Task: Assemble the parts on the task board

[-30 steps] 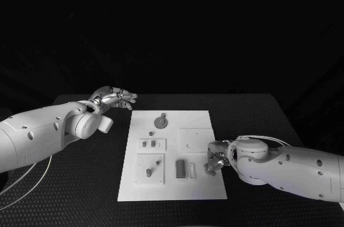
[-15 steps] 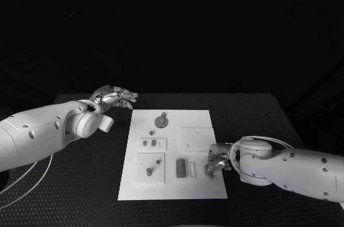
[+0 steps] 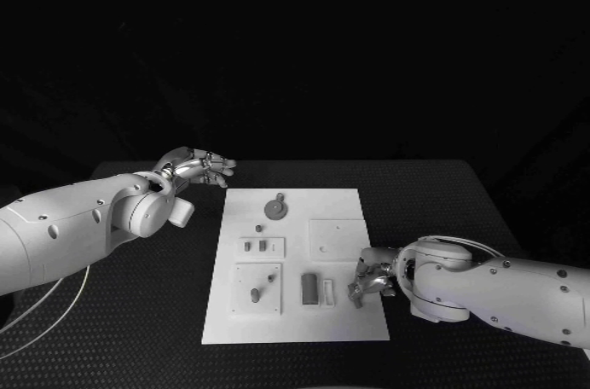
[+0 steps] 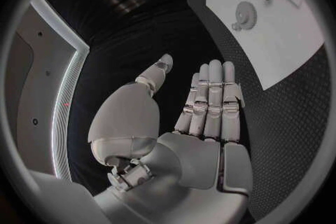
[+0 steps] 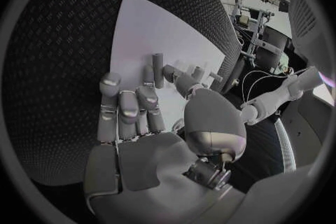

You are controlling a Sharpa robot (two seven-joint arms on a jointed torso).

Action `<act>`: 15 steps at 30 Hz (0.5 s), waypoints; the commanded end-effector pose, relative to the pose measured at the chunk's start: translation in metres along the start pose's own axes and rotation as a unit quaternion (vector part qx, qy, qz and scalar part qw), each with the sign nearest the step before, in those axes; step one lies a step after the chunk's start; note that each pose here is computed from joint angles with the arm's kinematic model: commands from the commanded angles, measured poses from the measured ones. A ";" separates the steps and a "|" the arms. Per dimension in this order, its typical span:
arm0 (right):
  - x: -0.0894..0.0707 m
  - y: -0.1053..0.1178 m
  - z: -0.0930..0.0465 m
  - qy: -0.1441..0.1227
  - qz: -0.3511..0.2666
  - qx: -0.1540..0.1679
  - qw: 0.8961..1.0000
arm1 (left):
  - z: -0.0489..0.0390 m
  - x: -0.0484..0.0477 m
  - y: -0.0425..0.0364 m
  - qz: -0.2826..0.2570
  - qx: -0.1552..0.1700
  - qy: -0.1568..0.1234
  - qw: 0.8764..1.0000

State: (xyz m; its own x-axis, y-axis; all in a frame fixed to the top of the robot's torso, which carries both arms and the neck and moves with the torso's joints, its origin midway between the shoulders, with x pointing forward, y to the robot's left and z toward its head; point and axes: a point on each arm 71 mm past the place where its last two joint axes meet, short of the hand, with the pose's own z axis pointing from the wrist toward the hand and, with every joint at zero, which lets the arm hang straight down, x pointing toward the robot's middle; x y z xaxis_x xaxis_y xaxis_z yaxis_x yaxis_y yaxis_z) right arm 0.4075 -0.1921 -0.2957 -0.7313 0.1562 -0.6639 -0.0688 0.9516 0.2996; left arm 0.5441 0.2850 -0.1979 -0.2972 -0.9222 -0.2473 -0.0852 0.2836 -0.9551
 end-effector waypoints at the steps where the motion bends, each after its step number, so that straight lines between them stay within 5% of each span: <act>1: 0.000 0.000 0.000 0.003 0.063 0.007 0.998 | 0.0004 0.0023 -0.0017 0.000 0.005 0.007 1.000; 15: 0.002 0.011 0.006 0.017 0.118 0.013 0.993 | 0.0004 0.0029 -0.0020 0.000 0.005 0.007 1.000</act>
State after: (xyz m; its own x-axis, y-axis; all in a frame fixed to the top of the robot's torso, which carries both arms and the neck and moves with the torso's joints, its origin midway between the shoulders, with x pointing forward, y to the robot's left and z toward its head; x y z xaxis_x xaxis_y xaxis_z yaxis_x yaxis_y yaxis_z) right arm 0.4088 -0.1800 -0.2971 -0.7505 0.3214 -0.5775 0.0760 0.9099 0.4077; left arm 0.5440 0.2848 -0.1980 -0.2980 -0.9220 -0.2473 -0.0853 0.2837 -0.9551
